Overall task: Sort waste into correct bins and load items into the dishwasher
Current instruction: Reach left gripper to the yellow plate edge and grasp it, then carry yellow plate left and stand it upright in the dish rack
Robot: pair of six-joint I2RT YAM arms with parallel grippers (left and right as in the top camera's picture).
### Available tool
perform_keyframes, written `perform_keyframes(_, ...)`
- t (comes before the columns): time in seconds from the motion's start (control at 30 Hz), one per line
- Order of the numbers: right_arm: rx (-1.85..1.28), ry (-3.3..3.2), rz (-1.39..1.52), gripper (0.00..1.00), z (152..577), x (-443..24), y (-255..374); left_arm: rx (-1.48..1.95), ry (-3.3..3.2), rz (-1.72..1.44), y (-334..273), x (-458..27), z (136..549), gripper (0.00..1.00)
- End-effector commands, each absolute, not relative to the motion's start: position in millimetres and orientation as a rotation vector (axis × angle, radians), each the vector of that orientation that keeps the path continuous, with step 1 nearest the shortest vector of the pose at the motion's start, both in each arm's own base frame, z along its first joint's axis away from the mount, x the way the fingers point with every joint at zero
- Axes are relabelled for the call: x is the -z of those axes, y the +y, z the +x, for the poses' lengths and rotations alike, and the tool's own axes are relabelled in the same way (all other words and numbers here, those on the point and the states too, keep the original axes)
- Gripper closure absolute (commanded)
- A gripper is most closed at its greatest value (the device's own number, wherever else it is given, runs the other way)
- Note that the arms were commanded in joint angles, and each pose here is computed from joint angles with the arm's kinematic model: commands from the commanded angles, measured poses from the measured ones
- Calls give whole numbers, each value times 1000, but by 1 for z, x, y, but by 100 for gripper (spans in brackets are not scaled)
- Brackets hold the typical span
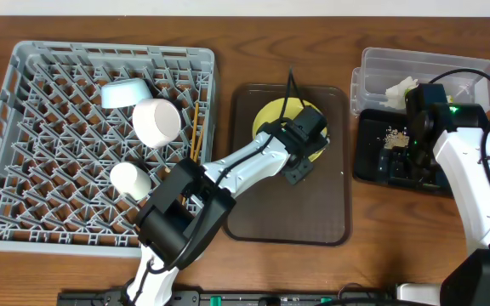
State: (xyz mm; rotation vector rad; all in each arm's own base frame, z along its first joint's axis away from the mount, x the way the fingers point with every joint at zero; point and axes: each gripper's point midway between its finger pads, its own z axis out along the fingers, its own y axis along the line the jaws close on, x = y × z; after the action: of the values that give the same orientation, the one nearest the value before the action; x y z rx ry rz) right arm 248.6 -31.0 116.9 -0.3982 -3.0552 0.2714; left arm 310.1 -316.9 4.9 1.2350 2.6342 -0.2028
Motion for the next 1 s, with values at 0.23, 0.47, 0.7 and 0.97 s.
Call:
perform_keyframes(0.23,-268,-3070,-439,1,250,-122,-34,258,2684,1215,-316,-16,295,94)
perform_keyframes(0.47,-268,-3070,-439,1,250,-122,-34,360,2484,1104,-326,-113,307,94)
perform_keyframes(0.7,-268,-3070,-439,1,250,-122,-34,460,2347,754,-283,-225,323,94)
perform_keyframes(0.97,-267,-3069,-438,1,249,-122,-34,687,2341,436,-198,-277,342,94)
